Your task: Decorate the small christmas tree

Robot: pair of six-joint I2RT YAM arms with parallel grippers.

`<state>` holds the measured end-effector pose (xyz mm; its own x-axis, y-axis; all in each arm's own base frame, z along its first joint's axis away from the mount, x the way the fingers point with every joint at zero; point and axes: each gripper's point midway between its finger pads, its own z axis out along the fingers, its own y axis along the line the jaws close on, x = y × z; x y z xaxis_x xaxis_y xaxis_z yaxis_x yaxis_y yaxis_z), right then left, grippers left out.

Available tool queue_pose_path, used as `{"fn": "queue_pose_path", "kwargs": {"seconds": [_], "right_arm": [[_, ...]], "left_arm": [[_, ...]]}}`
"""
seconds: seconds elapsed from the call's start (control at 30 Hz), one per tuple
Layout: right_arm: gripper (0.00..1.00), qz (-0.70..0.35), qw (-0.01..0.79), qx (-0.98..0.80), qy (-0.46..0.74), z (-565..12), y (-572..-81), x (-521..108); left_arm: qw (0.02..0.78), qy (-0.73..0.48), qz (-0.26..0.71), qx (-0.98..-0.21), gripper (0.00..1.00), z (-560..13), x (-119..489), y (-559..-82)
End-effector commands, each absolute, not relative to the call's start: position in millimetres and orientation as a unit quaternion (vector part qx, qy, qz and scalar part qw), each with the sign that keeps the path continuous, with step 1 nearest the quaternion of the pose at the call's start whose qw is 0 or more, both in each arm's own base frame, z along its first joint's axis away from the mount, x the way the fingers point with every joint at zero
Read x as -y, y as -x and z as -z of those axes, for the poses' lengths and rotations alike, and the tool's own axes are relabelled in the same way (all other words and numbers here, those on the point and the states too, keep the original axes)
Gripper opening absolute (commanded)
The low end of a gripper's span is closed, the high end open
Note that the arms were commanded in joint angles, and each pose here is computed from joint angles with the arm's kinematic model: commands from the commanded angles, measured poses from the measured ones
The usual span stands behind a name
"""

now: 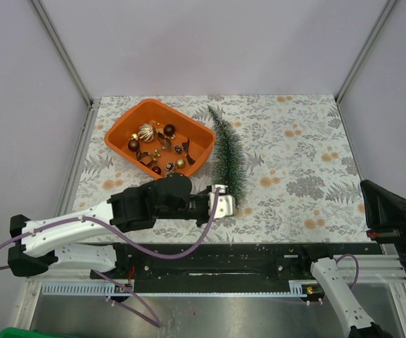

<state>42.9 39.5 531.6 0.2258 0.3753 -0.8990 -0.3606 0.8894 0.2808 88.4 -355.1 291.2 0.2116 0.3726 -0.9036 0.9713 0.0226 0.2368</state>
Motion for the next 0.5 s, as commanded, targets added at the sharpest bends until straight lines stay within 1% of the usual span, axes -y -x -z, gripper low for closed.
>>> {"fn": "queue_pose_path", "kwargs": {"seconds": [0.0,0.2,0.47], "right_arm": [[0.0,-0.256,0.779,-0.572,0.017,-548,-69,-54],[0.0,-0.292,0.764,-0.571,0.065,-560,-97,-81],[0.0,-0.372,0.729,-0.559,0.132,-575,-143,-125]], "left_arm": [[0.485,-0.597,0.326,-0.55,0.13,-299,324,-95],[0.512,-0.54,0.308,-0.592,0.14,-283,286,-119],[0.563,-0.468,0.271,-0.625,0.14,-287,255,-150]]}}
